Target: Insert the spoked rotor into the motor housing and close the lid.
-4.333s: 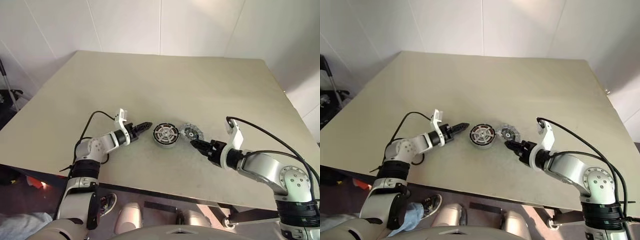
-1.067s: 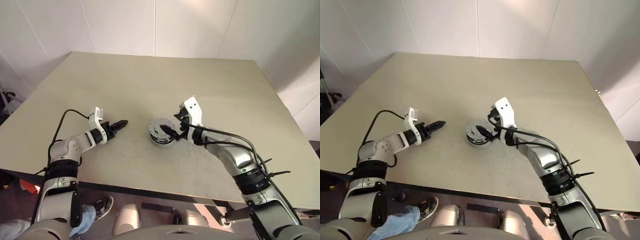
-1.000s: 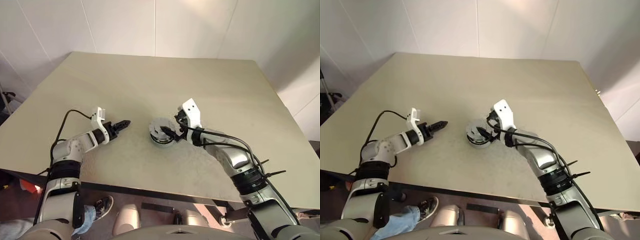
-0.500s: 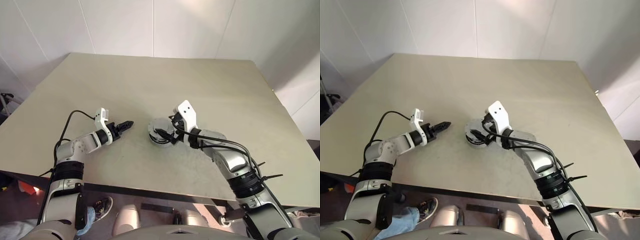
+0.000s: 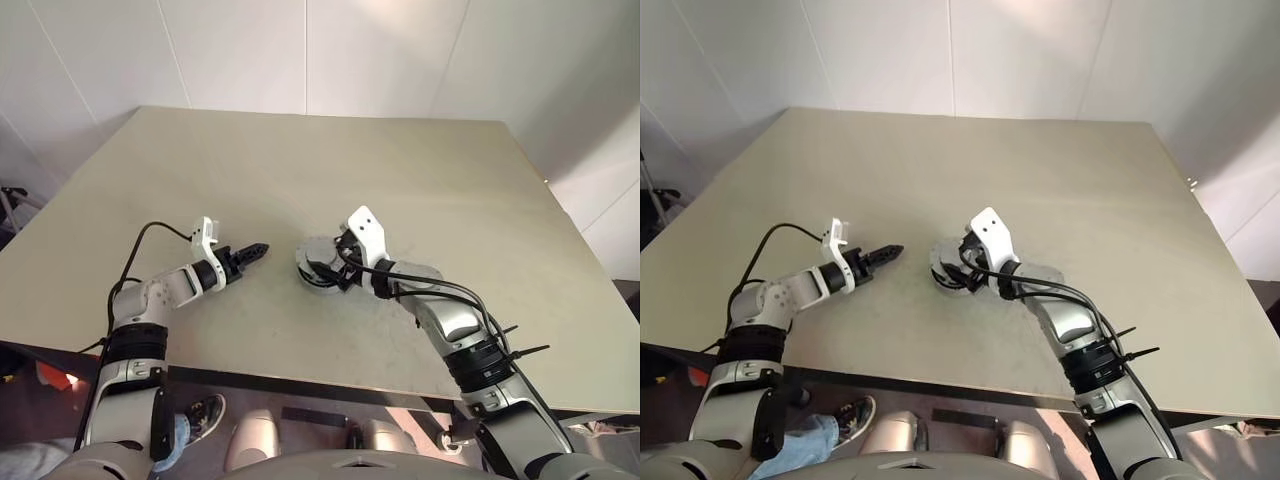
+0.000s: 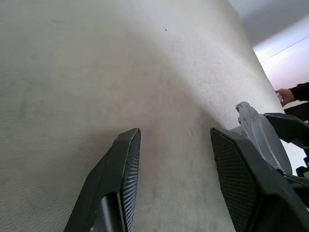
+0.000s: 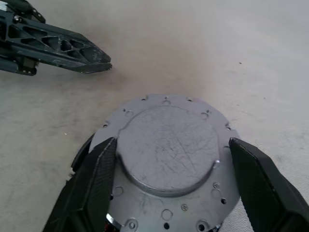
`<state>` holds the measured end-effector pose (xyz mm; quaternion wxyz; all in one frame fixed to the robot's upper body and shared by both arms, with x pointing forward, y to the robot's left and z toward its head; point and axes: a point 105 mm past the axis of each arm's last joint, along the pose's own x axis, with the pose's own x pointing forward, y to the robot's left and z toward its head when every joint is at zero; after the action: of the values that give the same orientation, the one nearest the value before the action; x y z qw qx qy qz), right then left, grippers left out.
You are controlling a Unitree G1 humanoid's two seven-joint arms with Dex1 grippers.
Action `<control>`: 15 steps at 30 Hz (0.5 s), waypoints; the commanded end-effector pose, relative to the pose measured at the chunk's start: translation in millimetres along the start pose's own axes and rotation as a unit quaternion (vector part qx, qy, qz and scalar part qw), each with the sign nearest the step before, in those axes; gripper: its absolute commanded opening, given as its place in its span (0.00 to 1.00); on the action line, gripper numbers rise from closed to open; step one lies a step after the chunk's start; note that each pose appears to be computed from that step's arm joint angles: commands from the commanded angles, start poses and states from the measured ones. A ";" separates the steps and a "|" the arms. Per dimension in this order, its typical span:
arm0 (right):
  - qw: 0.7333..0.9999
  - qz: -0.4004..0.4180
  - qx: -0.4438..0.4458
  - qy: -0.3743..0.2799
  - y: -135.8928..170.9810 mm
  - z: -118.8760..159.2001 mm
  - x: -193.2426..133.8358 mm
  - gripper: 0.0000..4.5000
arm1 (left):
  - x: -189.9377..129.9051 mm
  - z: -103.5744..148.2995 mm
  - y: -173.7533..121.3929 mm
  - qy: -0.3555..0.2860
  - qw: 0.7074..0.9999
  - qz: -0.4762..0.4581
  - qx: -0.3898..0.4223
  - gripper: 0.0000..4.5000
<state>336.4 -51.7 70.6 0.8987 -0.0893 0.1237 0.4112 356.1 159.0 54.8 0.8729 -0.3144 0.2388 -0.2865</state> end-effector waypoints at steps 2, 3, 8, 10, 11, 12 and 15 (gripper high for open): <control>1.000 -0.004 -0.016 -0.016 -5.9 11.4 -4.9 0.70 | -4.9 19.9 -13.7 -0.029 0.999 -0.035 0.009 0.54; 1.000 -0.003 -0.017 -0.020 -6.4 13.8 -6.4 0.70 | -5.1 20.8 -15.3 -0.030 0.999 -0.040 0.007 0.54; 0.999 0.010 0.000 -0.046 -9.0 27.1 -17.4 0.70 | -5.3 20.1 -24.2 -0.023 0.997 -0.067 0.004 0.54; 0.999 0.013 -0.002 -0.046 -10.6 27.9 -22.2 0.70 | -4.7 18.3 -25.8 -0.019 0.997 -0.071 0.005 0.54; 0.999 0.015 -0.002 -0.044 -11.3 27.4 -24.5 0.70 | -4.1 17.5 -26.2 -0.017 0.997 -0.071 0.005 0.54; 0.999 0.016 -0.002 -0.043 -11.8 26.8 -26.5 0.70 | -3.5 16.7 -26.5 -0.016 0.997 -0.072 0.005 0.54; 0.999 0.020 -0.005 -0.034 -11.7 21.5 -30.2 0.70 | -1.9 15.4 -27.2 -0.014 0.997 -0.072 0.006 0.54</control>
<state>328.3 -72.6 81.3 0.8899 -0.0744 0.1276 0.4315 351.6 152.1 68.5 0.8534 -0.3382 0.2249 -0.3266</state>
